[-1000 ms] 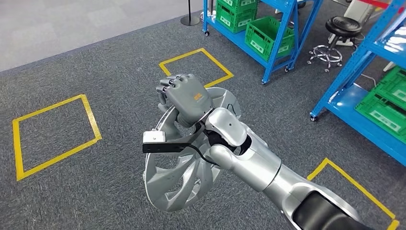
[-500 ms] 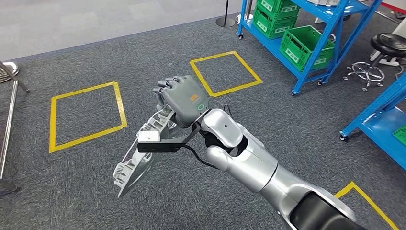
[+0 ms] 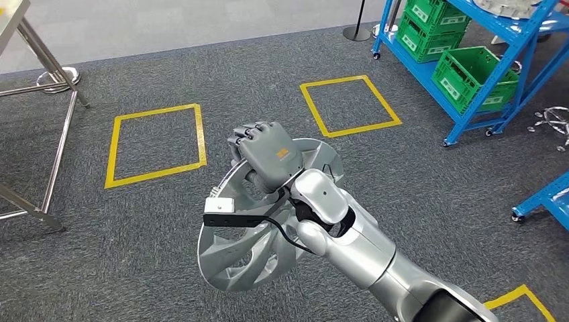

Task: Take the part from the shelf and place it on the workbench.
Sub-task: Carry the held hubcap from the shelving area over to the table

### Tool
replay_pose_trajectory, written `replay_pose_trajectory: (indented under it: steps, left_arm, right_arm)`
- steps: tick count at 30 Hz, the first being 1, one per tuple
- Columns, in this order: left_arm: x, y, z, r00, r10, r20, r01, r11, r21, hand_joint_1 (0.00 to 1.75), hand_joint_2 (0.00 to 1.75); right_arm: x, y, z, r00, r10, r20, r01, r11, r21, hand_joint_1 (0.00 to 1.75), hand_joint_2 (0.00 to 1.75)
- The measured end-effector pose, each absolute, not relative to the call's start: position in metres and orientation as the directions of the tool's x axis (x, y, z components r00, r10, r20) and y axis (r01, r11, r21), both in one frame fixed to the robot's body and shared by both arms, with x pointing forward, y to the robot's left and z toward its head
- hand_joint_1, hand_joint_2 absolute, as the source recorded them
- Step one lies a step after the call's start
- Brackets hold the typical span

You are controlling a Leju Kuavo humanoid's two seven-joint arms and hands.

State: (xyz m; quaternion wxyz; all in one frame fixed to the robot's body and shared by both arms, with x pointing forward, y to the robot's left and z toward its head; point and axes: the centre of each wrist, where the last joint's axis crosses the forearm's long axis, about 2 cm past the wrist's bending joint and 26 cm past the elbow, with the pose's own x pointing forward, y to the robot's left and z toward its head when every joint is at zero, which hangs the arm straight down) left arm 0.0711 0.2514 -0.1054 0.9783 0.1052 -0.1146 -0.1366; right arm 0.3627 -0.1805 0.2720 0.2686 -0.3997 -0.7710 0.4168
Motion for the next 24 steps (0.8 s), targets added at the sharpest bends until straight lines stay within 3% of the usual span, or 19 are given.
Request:
replay_pose_trajectory:
  steps: [9, 24]
  left_arm:
    - [0.084, 0.250, -0.103, 0.922, -0.309, 0.232, 0.252, 0.936, 0.245, 0.00, 1.75]
    - [0.058, 0.259, -0.108, 0.943, -0.275, 0.188, 0.217, 0.935, 0.280, 0.00, 1.75]
  right_arm:
    - [0.361, -0.184, 0.272, -0.551, 0.831, 0.077, 0.399, 0.344, -0.850, 1.75, 1.75]
    - [0.369, -0.174, 0.291, -0.580, 0.811, 0.074, 0.421, 0.377, -0.825, 1.75, 1.75]
